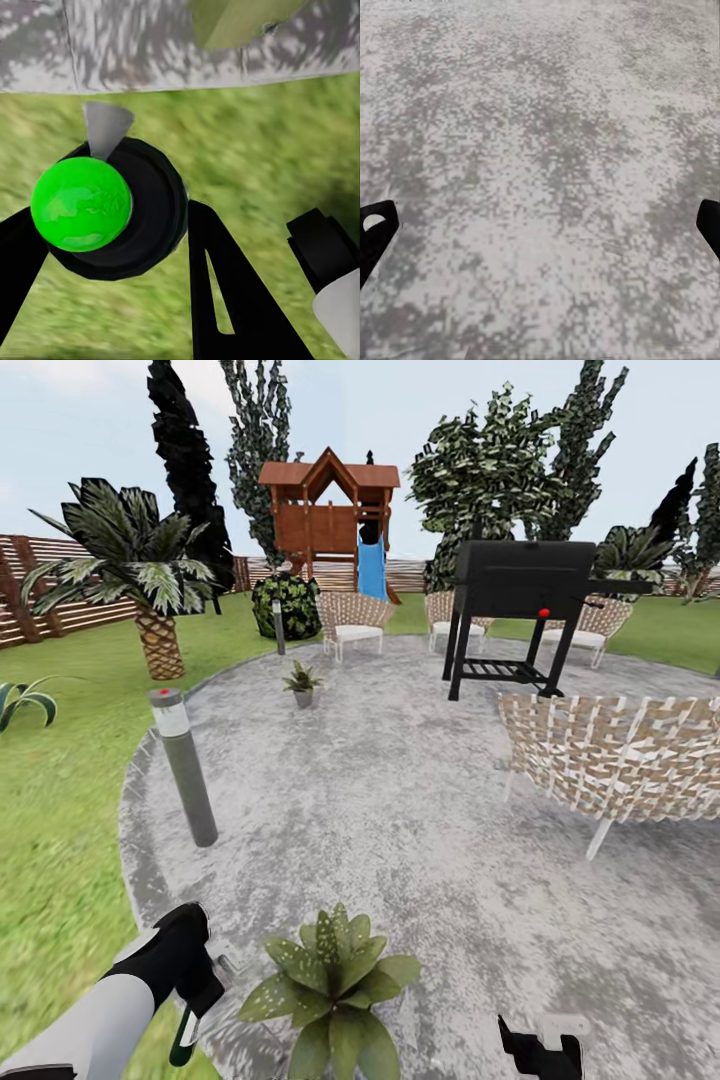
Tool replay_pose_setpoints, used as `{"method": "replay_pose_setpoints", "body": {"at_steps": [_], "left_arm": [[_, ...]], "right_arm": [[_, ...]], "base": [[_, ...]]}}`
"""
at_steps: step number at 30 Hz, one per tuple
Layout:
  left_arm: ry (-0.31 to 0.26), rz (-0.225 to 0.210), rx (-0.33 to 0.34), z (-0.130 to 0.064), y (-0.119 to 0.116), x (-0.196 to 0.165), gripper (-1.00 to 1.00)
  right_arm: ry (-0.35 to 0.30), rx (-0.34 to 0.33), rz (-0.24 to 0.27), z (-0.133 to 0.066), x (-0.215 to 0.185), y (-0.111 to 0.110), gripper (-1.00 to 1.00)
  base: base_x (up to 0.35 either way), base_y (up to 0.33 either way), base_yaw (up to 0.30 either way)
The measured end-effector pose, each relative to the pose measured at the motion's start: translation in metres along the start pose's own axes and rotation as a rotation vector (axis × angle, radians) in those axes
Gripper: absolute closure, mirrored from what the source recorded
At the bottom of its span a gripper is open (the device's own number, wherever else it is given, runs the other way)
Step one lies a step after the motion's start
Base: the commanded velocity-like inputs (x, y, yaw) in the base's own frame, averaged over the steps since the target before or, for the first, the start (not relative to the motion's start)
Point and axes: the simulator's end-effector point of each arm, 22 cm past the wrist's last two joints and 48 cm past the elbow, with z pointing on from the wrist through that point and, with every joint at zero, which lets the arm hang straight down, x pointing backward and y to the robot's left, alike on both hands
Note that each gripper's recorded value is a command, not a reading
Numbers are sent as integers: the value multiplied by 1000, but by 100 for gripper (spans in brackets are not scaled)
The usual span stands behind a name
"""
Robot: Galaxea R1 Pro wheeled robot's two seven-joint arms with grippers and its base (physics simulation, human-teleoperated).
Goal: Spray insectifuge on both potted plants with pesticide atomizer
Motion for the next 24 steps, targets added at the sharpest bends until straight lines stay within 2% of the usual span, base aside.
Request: {"method": "replay_pose_setpoints", "body": {"at_steps": [4,9,24], "left_arm": [[-2,1,0,0,0,-1,100],[-3,2,0,0,0,-1,100],[-3,2,-3,0,1,-1,100]], "right_arm": [[0,0,0,0,0,0,-100],[0,1,1,0,0,0,-100],[0,0,0,0,0,0,-100]], "base": [[0,-73,272],[-44,-251,55],[-223,-207,0]]}}
